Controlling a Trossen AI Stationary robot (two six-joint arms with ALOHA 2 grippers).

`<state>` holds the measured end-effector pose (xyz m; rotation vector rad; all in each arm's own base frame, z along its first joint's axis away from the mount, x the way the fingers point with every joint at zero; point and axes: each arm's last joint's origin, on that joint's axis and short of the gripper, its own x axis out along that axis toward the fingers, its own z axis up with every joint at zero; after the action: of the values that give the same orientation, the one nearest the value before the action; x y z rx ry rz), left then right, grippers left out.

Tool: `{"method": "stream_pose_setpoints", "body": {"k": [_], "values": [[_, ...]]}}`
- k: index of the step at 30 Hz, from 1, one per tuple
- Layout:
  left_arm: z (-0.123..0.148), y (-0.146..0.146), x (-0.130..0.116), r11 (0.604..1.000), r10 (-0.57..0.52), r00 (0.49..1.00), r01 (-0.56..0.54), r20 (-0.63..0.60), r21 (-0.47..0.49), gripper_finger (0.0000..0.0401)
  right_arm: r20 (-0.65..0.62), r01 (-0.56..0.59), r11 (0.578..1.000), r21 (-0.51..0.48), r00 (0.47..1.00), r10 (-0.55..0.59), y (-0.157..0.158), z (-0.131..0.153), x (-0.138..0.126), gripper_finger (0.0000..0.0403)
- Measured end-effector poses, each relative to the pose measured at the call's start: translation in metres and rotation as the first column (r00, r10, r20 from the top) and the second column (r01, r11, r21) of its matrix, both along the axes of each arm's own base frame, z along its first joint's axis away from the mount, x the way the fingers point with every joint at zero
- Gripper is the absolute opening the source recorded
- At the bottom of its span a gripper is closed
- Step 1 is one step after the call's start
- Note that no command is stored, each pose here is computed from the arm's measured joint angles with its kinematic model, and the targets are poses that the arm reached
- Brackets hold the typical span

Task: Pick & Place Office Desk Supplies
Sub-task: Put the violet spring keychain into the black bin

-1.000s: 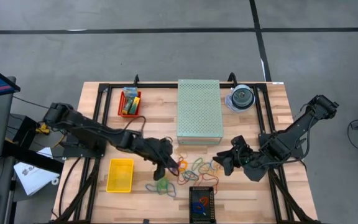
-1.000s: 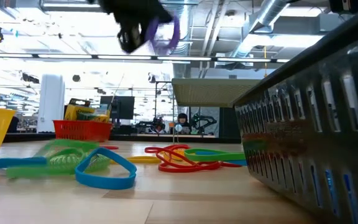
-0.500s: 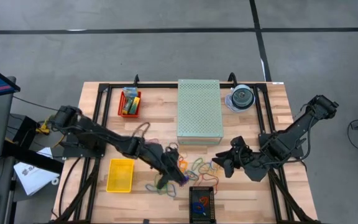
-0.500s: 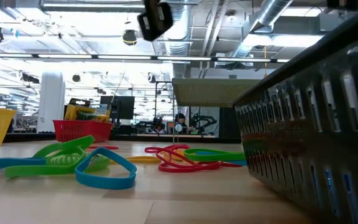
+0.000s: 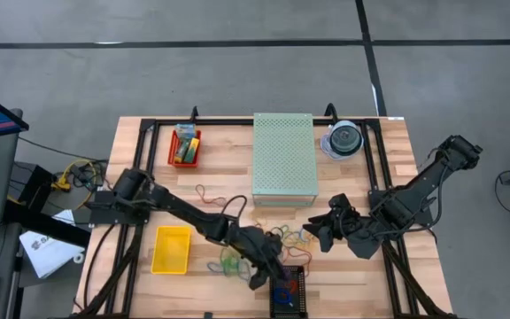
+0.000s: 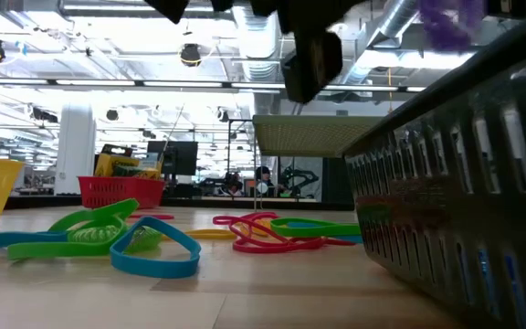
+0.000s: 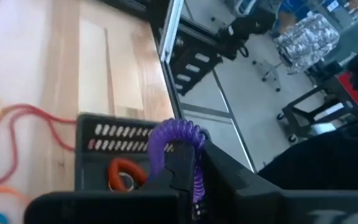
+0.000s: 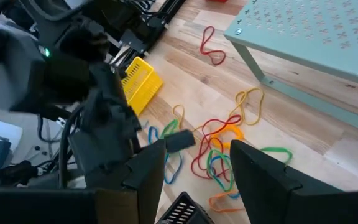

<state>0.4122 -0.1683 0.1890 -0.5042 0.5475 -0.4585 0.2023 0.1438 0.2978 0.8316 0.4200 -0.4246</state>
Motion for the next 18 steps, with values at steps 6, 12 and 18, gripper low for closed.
{"method": "stream_pose_setpoints", "body": {"k": [6, 12, 18], "values": [[-0.01, -0.012, 0.007, 0.999, -0.033, 0.999, 0.033, -0.002, -0.008, 0.0016, 0.001, 0.0, 1.0, 0.001, 1.0, 0.0, 0.0, 0.0, 0.0, 0.0178], [-0.01, -0.011, 0.007, 0.999, -0.01, 1.0, 0.008, -0.03, -0.047, 0.0055, 0.0, 0.001, 1.0, -0.001, 1.0, -0.001, 0.0, 0.0, 0.0, 0.0178], [-0.008, -0.01, 0.008, 0.998, 0.007, 1.0, -0.009, -0.028, -0.066, 0.0136, -0.001, 0.001, 1.0, -0.001, 1.0, -0.001, 0.0, 0.0, 0.0, 0.0178]]}}
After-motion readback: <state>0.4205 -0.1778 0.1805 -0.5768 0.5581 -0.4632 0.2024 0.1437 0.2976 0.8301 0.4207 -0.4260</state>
